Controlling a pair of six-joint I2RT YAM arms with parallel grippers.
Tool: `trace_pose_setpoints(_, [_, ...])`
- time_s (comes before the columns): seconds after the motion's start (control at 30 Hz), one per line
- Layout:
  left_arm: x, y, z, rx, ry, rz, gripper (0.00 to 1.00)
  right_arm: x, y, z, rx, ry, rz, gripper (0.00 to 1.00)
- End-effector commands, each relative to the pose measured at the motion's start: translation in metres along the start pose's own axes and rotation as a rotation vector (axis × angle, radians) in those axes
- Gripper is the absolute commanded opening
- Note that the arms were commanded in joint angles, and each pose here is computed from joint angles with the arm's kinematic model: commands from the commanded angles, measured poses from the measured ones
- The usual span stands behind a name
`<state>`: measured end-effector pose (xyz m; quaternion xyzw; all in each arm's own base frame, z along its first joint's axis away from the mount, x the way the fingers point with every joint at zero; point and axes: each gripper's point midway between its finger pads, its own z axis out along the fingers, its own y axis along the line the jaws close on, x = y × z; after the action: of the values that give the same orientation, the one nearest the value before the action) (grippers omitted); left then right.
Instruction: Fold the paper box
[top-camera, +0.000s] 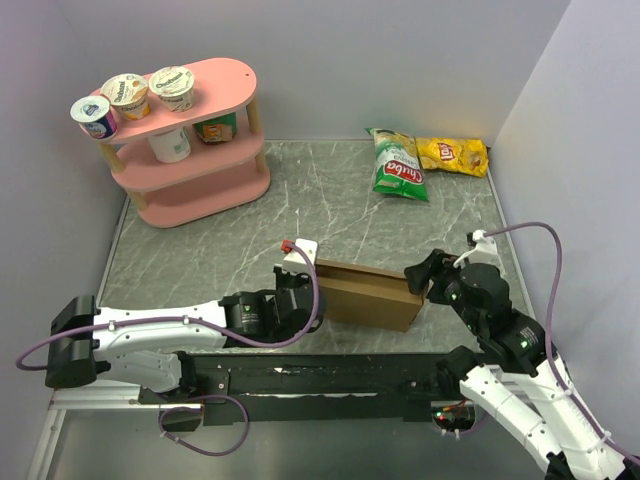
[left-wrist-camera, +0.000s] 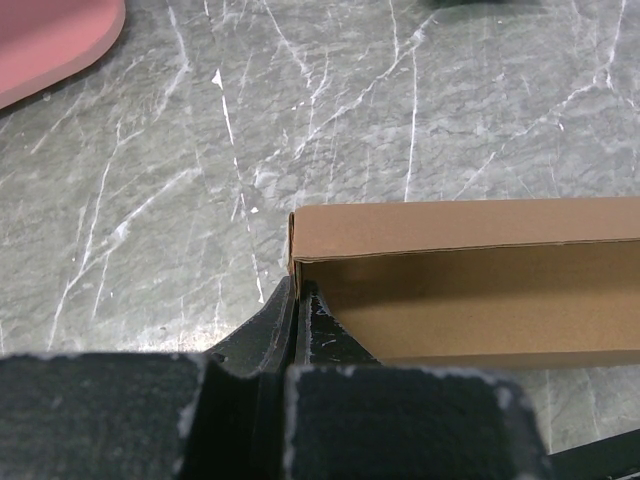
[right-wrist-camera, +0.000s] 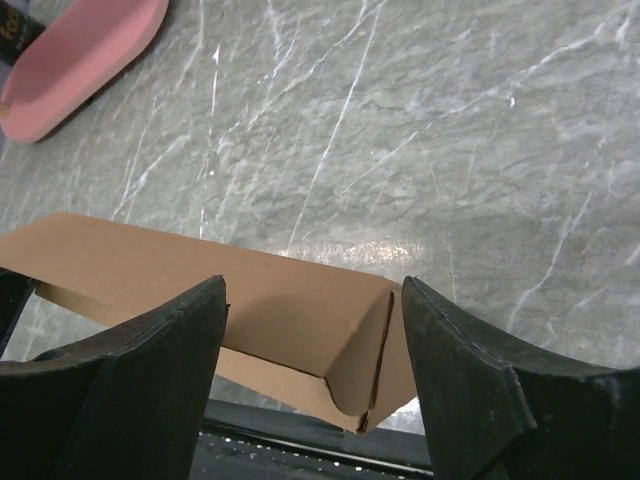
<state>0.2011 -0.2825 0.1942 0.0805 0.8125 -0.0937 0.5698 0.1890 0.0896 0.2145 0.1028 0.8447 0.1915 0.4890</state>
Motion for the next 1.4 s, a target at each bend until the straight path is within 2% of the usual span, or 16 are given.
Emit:
trace_pose_setpoints(0.0, [0.078, -0.002, -0.004, 0.082, 0.252, 0.192, 0.01, 0.023, -0.022, 0.005, 0.079, 0.049, -0.004, 0.73])
trace_pose_setpoints(0.13, [0.075, -0.004, -0.005, 0.086, 0.257, 0.177, 0.08, 0.034, -0.025, 0.010, 0.075, 0.063, 0.008, 0.68])
trace_pose_setpoints(0.27, [0.066, -0.006, -0.011, 0.103, 0.255, 0.142, 0.38, 0.042, -0.030, 0.011, 0.082, 0.072, 0.017, 0.63])
trace_pose_setpoints(0.4, [0.053, -0.007, -0.020, 0.152, 0.240, 0.103, 0.57, 0.046, -0.035, 0.011, 0.093, 0.074, 0.022, 0.60])
trace_pose_setpoints(0.57, [0.033, -0.024, -0.046, 0.371, 0.223, 0.075, 0.78, 0.047, -0.037, 0.012, 0.097, 0.065, 0.028, 0.58])
trace_pose_setpoints(0.77, [0.017, -0.035, -0.084, 0.627, 0.197, 0.038, 0.95, 0.050, -0.038, 0.017, 0.103, 0.065, 0.028, 0.57])
trace_pose_setpoints(0.83, [0.007, -0.035, -0.097, 0.686, 0.189, -0.006, 0.99, 0.051, -0.037, 0.017, 0.099, 0.067, 0.028, 0.57])
trace_pose_setpoints(0.93, [-0.029, -0.027, -0.104, 0.718, 0.129, -0.140, 0.96, 0.051, -0.038, 0.017, 0.100, 0.066, 0.022, 0.57])
trace_pose_setpoints(1.1, [-0.087, 0.010, -0.079, 0.638, 0.025, -0.346, 0.96, 0.053, -0.040, 0.018, 0.100, 0.064, 0.014, 0.58])
trace_pose_setpoints(1.23, [-0.081, 0.015, -0.045, 0.579, 0.086, -0.414, 0.96, 0.056, -0.042, 0.019, 0.098, 0.064, 0.018, 0.58])
trace_pose_setpoints(1.37, [-0.071, 0.007, -0.028, 0.614, 0.131, -0.457, 0.96, 0.059, -0.042, 0.020, 0.094, 0.067, 0.017, 0.58])
